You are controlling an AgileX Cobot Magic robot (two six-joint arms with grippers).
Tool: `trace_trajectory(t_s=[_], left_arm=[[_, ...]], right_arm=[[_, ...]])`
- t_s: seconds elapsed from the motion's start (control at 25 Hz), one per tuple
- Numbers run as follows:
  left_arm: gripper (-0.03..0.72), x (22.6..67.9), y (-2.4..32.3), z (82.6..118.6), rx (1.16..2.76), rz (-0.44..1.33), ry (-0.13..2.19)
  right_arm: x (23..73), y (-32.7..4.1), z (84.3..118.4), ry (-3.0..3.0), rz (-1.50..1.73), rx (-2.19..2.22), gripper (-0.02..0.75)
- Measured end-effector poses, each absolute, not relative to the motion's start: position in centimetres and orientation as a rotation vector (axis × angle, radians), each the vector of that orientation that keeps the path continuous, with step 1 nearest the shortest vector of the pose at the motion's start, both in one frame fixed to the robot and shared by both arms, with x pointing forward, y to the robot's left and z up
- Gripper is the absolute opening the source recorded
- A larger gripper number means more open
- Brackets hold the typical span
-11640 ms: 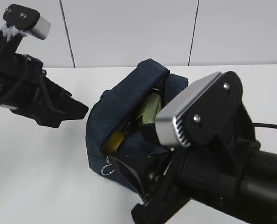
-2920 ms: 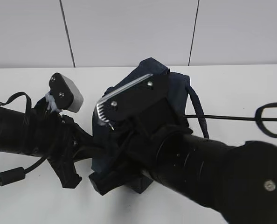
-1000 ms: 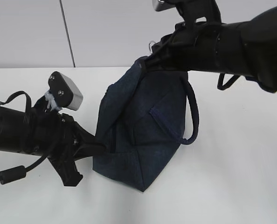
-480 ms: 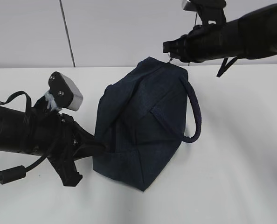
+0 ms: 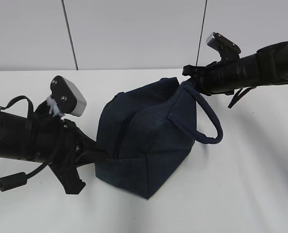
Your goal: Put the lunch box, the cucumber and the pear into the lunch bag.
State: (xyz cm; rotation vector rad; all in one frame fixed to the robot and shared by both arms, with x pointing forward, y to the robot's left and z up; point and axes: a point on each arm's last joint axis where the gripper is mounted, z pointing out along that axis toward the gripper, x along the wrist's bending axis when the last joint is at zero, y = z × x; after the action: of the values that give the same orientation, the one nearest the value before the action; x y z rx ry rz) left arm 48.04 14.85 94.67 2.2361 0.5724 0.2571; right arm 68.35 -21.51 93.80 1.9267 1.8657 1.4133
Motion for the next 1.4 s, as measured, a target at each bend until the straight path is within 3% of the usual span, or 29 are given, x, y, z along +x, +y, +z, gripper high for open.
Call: trace_trajectory(t_s=[0.08,0.12,0.24,0.28,0.36,0.44,0.56,0.72,0.96,1.4], left_arm=[[0.041,48.1,15.0,94.6,2.236,0.265,0.603],[0.072,48.1,15.0,94.5,2.234,0.263,0.624],[0.264,48.2,15.1,94.5,2.216,0.24,0.714],[0.319,48.1,15.2,94.5,2.211,0.223,0.746],[0.405,47.8,15.3,94.8,2.214,0.191,0.777],[0.424,47.1,15.5,95.4,2.233,0.146,0.79],[0.405,45.9,16.3,96.8,2.287,0.119,0.824],[0.387,44.4,18.3,99.3,2.316,0.22,0.994],[0.383,41.8,21.6,103.0,2.239,0.419,1.269],[0.383,31.1,27.5,108.9,1.992,0.638,1.324]], right_arm=[[68.6,-21.6,94.3,1.877,1.451,1.909,0.05],[68.6,-21.6,94.4,1.88,1.462,1.905,0.112],[68.5,-22.7,96.8,1.888,1.526,1.826,0.454],[68.3,-23.0,98.0,1.904,1.547,1.775,0.533],[67.7,-23.2,99.9,1.938,1.584,1.69,0.597],[66.4,-23.3,102.8,2.022,1.622,1.544,0.606],[64.1,-23.3,105.9,2.165,1.538,1.419,0.554],[60.4,-24.0,108.5,2.289,1.194,1.542,0.527],[53.1,-26.0,108.6,2.261,0.739,1.736,0.518],[34.1,-28.1,107.1,2.0,0.794,1.679,0.517]])
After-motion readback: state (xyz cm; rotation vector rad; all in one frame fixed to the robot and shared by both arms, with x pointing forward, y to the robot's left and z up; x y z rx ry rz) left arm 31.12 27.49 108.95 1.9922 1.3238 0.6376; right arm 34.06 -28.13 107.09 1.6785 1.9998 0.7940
